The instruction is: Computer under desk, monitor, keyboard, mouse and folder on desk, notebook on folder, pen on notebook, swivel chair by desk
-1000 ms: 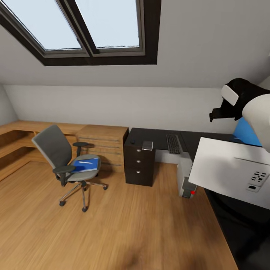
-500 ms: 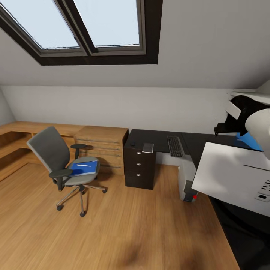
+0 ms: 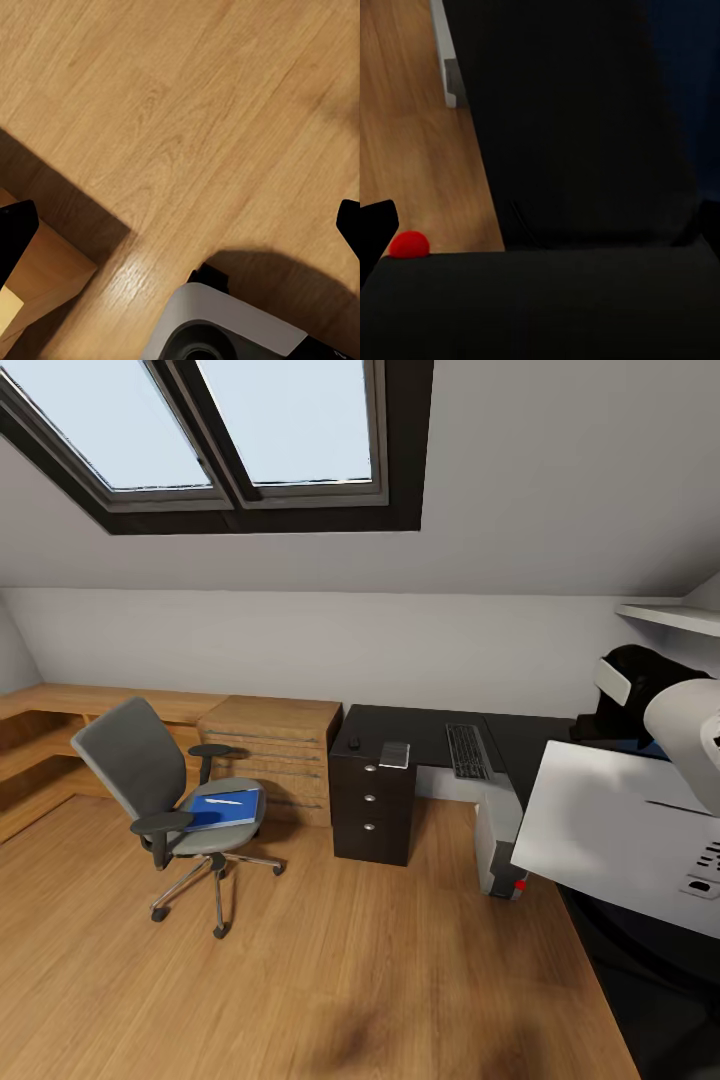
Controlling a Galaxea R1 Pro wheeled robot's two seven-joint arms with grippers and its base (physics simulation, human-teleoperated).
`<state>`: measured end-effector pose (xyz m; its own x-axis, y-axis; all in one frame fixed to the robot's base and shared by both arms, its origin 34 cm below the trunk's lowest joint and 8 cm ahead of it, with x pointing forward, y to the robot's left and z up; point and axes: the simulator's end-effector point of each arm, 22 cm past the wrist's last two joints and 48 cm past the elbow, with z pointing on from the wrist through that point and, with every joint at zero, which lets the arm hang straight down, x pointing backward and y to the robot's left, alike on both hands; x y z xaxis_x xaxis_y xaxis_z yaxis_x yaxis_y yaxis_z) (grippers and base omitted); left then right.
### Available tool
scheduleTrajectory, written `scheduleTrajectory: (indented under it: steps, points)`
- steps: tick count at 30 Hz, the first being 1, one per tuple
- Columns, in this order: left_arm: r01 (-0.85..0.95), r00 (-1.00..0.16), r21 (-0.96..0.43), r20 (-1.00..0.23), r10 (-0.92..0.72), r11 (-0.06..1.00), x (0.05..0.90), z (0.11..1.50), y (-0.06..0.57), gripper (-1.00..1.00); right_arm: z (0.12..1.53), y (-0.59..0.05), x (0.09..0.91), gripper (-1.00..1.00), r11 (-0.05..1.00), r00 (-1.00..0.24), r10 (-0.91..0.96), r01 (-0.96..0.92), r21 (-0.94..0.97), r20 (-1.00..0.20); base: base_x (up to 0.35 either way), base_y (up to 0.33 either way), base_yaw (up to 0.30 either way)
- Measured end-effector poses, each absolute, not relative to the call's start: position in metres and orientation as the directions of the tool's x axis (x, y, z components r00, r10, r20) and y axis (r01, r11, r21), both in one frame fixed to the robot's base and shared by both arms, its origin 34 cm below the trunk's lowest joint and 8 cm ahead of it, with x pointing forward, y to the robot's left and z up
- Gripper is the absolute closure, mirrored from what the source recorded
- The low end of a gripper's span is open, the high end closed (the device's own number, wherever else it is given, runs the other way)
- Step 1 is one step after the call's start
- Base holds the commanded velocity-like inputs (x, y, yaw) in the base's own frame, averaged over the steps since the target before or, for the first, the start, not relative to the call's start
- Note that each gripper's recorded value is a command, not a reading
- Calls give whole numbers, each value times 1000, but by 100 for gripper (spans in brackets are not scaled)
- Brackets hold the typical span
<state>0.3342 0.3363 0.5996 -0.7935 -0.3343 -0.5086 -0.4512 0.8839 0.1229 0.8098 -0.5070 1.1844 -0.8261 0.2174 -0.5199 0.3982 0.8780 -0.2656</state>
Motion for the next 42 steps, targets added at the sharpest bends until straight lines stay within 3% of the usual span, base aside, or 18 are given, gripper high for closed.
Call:
scheduleTrajectory:
  steps: [32, 42]
  points:
    - [-445, -796, 123, -508, -329, 887, 335, 599, 336, -100, 1188, -513, 809, -100, 865, -835, 186, 390, -317, -518, -139, 0, 0]
    - [-440, -798, 119, -507, -327, 890, 335, 599, 333, -100, 1186, -506, 812, -100, 880, -835, 184, 375, -292, -518, -21, 0, 0]
